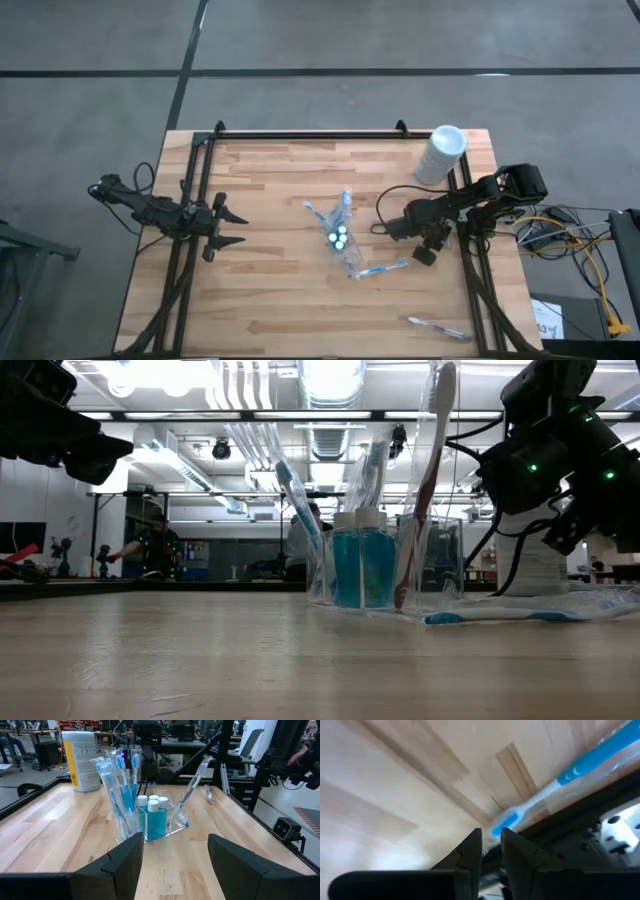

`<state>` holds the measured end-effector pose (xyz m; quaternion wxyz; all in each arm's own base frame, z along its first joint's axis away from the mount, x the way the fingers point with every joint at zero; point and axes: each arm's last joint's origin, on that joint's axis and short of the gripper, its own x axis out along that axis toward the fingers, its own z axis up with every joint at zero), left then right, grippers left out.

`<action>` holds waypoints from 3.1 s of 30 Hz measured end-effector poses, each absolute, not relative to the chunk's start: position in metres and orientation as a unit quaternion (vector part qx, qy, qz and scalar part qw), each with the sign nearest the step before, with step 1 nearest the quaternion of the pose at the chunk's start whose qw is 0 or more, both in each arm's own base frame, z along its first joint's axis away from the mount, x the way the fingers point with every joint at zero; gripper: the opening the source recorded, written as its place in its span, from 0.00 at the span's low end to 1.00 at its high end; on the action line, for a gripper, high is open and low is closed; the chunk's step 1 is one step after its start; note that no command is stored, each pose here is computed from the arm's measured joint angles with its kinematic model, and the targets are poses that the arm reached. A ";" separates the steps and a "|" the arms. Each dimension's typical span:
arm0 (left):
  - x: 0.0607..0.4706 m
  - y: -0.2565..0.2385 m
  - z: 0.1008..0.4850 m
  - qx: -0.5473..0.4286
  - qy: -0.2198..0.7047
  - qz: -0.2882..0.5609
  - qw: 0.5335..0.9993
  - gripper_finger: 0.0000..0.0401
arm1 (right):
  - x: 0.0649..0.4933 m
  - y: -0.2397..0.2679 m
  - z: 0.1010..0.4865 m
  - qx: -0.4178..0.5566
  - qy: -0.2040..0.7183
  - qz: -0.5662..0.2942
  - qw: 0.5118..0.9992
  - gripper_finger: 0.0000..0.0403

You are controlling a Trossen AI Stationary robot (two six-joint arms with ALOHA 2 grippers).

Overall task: Pick & Place toothbrushing station
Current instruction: Put the blue toothbrush into the left section of the transparent organizer

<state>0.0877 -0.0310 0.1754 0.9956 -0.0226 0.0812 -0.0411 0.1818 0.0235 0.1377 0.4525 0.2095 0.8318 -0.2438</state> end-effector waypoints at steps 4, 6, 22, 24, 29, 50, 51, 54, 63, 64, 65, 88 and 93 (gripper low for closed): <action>0.088 -0.031 0.175 -0.023 0.081 -0.041 0.996 0.57 | 0.176 0.023 0.141 0.184 0.856 -0.223 0.429 0.17; 0.088 -0.031 0.175 -0.023 0.081 -0.041 0.996 0.57 | 0.176 0.023 0.141 0.180 0.858 -0.213 0.432 0.17; 0.088 -0.031 0.175 -0.023 0.081 -0.041 0.996 0.57 | 0.174 0.023 0.130 0.177 0.850 -0.185 0.460 0.17; 0.088 -0.031 0.175 -0.023 0.081 -0.041 0.996 0.57 | 0.171 0.023 0.128 0.176 0.852 -0.186 0.456 0.17; 0.088 -0.031 0.175 -0.023 0.081 -0.041 0.996 0.57 | 0.164 0.022 0.120 0.176 0.853 -0.188 0.454 0.17; 0.088 -0.031 0.175 -0.023 0.081 -0.041 0.996 0.57 | 0.176 0.021 0.130 0.155 0.837 -0.225 0.475 0.17; 0.088 -0.031 0.175 -0.023 0.081 -0.041 0.996 0.57 | 0.176 0.021 0.130 0.155 0.837 -0.224 0.475 0.17; 0.088 -0.031 0.175 -0.023 0.081 -0.041 0.996 0.57 | 0.176 0.021 0.130 0.155 0.837 -0.222 0.475 0.18; 0.088 -0.031 0.175 -0.023 0.081 -0.041 0.996 0.57 | 0.177 0.021 0.131 0.170 0.830 -0.246 0.471 0.31; 0.088 -0.031 0.175 -0.023 0.081 -0.041 0.996 0.57 | 0.177 0.021 0.131 0.170 0.830 -0.246 0.471 0.33; 0.088 -0.031 0.175 -0.023 0.081 -0.041 0.996 0.57 | 0.176 0.021 0.131 0.170 0.830 -0.246 0.471 0.34; 0.088 -0.031 0.175 -0.023 0.081 -0.041 0.996 0.57 | 0.167 0.020 0.123 0.137 0.845 -0.218 0.468 0.39; 0.088 -0.031 0.175 -0.023 0.081 -0.041 0.996 0.57 | 0.161 0.019 0.117 0.150 0.841 -0.234 0.464 0.33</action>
